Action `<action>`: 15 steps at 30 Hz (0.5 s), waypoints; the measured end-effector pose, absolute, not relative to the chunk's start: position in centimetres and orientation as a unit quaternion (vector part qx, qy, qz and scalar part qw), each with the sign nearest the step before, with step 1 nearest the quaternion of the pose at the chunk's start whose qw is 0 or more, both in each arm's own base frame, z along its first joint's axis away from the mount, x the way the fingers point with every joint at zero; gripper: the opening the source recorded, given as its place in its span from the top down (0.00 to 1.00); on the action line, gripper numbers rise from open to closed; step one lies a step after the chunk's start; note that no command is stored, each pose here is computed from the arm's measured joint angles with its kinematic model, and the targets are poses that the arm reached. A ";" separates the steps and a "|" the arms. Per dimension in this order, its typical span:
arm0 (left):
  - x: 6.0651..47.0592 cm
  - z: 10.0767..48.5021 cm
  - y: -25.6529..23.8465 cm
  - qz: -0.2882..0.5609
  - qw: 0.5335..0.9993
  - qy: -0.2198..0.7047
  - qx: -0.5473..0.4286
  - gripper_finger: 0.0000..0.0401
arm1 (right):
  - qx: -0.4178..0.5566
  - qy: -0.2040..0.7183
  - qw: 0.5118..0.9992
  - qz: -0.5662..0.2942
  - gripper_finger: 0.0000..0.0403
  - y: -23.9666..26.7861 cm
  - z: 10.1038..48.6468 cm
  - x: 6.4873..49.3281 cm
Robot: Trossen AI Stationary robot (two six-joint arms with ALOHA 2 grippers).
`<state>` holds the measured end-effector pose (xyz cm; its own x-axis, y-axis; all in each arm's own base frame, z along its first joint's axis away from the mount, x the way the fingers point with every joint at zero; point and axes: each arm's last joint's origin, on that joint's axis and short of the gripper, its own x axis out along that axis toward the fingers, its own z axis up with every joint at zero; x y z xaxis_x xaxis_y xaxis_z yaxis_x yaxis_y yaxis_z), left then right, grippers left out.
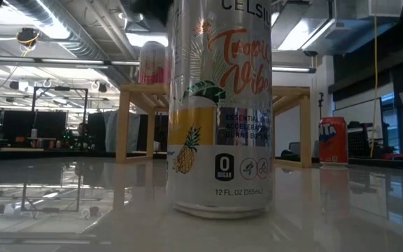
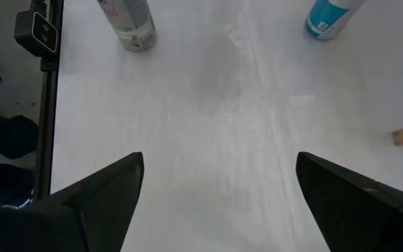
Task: Place canned beverage on shelf
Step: Put the pink soda can on the shelf aligned with the other pink soda can
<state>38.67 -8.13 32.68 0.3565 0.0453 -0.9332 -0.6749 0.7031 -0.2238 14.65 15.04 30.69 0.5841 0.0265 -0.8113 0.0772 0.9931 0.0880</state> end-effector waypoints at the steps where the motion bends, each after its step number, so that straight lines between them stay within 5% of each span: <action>1: 38.3 34.0 -8.0 0.238 0.767 0.513 -0.304 0.31 | 0.056 0.454 0.889 -0.016 0.10 15.0 30.7 14.7; 7: 35.5 40.2 -6.4 0.269 0.775 0.490 -0.295 0.32 | 0.050 0.443 0.895 -0.027 0.10 14.9 30.7 14.7; 15: 33.2 43.3 -2.7 0.306 0.793 0.427 -0.309 0.31 | 0.056 0.435 0.898 -0.033 0.10 15.0 30.8 14.8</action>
